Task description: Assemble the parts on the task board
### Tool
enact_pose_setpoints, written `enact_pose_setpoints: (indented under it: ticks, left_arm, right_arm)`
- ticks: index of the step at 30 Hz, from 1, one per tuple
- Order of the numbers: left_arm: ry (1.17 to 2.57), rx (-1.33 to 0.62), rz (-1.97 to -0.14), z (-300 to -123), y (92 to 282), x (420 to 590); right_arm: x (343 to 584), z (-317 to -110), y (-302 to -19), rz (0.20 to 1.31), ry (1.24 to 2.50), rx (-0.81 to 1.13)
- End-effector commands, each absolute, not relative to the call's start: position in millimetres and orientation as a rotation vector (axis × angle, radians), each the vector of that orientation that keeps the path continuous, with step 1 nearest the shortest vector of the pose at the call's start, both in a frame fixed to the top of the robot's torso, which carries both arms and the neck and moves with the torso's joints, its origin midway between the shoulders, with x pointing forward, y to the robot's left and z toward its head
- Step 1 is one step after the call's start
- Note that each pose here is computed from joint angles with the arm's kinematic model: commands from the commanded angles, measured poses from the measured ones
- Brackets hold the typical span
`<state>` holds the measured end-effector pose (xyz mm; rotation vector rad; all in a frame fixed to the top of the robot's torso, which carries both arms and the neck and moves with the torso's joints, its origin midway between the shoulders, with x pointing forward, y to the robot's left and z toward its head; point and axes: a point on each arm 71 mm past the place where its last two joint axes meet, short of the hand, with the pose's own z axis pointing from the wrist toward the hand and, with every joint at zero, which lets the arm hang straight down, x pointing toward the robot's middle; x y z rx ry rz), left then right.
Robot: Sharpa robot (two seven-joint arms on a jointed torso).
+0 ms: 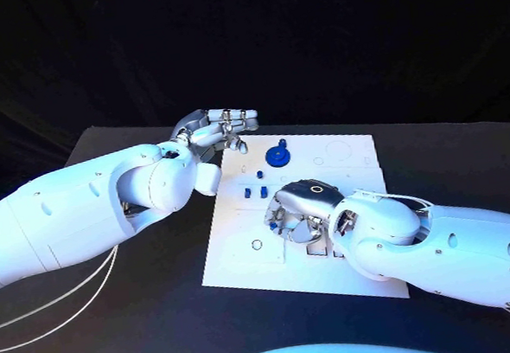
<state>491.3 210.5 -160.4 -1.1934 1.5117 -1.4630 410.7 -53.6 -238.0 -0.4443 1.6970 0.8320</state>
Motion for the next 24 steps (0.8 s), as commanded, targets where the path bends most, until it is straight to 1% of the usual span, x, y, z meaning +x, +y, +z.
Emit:
enact_pose_setpoints:
  ticks: [1, 8, 15, 19, 24]
  left_arm:
    - [1.522, -1.177, -1.482, -159.3, 207.7, 490.7]
    - [1.523, -1.179, -1.479, -159.5, 208.2, 490.8]
    - [1.524, -1.180, -1.476, -159.7, 209.2, 491.1]
    - [1.523, -1.181, -1.471, -159.8, 211.0, 491.2]
    - [1.521, -1.182, -1.467, -159.8, 213.1, 491.2]
  right_arm:
    - [411.0, -240.8, -56.3, 0.797, 1.700, -0.451]
    - [412.1, -238.0, -59.4, 0.795, 1.665, -0.420]
    - [406.4, -231.8, -69.1, 0.808, 1.634, -0.399]
    - [402.4, -222.8, -82.2, 0.801, 1.625, -0.386]
    - [405.4, -204.3, -106.5, 0.760, 1.618, -0.371]
